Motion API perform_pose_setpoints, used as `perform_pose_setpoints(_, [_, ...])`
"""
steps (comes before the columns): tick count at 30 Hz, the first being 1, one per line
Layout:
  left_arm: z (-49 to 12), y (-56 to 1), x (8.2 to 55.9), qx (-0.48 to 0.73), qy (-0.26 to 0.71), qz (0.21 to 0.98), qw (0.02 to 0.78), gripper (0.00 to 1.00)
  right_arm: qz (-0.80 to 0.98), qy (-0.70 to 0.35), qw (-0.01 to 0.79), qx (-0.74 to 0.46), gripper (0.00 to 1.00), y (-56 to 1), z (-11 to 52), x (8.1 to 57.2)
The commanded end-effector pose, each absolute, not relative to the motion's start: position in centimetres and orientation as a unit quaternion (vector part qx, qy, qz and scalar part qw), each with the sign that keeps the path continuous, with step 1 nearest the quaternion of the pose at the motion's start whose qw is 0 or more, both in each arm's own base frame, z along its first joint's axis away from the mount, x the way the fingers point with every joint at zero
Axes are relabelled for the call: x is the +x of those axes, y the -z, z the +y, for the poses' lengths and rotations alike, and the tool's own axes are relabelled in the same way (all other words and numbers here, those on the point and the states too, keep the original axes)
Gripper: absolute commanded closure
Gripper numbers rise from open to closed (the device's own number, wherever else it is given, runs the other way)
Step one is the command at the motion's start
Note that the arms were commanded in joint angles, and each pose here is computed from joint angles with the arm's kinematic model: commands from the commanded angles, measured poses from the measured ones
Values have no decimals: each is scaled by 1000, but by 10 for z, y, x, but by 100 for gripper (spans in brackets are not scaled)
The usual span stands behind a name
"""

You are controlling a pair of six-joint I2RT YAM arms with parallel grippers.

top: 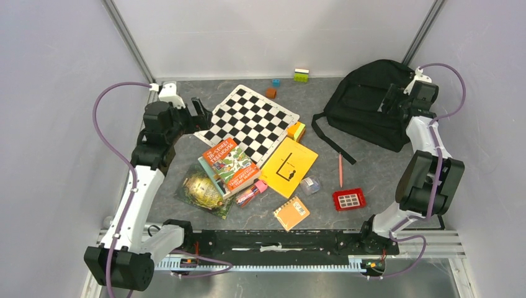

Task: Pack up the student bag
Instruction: Pick up the student bag at the center of the board.

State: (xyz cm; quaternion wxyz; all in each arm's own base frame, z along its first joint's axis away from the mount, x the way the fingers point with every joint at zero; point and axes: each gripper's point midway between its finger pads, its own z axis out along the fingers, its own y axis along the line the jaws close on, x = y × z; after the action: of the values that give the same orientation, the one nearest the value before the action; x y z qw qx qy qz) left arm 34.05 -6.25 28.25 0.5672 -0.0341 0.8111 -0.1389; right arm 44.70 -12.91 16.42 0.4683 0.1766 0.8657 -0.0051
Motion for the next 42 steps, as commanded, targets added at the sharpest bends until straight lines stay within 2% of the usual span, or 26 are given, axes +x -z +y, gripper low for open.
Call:
perform_pose_setpoints(1, [-59, -291, 341, -12, 108, 800, 590, 0, 865, 1, 478, 155, 11, -172, -127, 456])
perform_pose_setpoints(4, [-62, -287, 341, -8, 104, 803, 587, 0, 871, 5, 465, 161, 14, -159, -129, 456])
perform_pose_setpoints(6, [-66, -284, 341, -5, 109, 805, 584, 0, 873, -3, 461, 160, 21, -154, -127, 458])
perform_pose_setpoints(8, [-74, -280, 341, 3, 114, 807, 579, 0, 872, -9, 463, 160, 34, -156, -126, 460])
perform_pose_setpoints(13, [-103, -267, 339, 47, 132, 817, 559, 0, 851, -24, 504, 146, 84, -186, -117, 460])
perform_pose_setpoints(15, [-107, -265, 339, 50, 131, 819, 556, 0, 838, -30, 524, 146, 98, -207, -114, 459])
perform_pose_setpoints(16, [-108, -264, 338, 51, 130, 819, 556, 0, 831, -37, 537, 143, 100, -218, -111, 458])
perform_pose_setpoints(22, [-108, -259, 339, 43, 124, 822, 553, 0, 767, -83, 627, 106, 100, -306, -82, 447])
perform_pose_setpoints(27, [-122, -271, 330, 33, 173, 826, 535, 0, 716, -145, 681, 49, 100, -371, -42, 415])
perform_pose_setpoints(34, [-144, -318, 275, 15, 283, 827, 486, 0, 610, -210, 762, -48, 100, -451, 22, 342])
perform_pose_setpoints(42, [-168, -363, 221, -44, 443, 773, 452, 0, 548, -296, 763, -176, 100, -481, 88, 278])
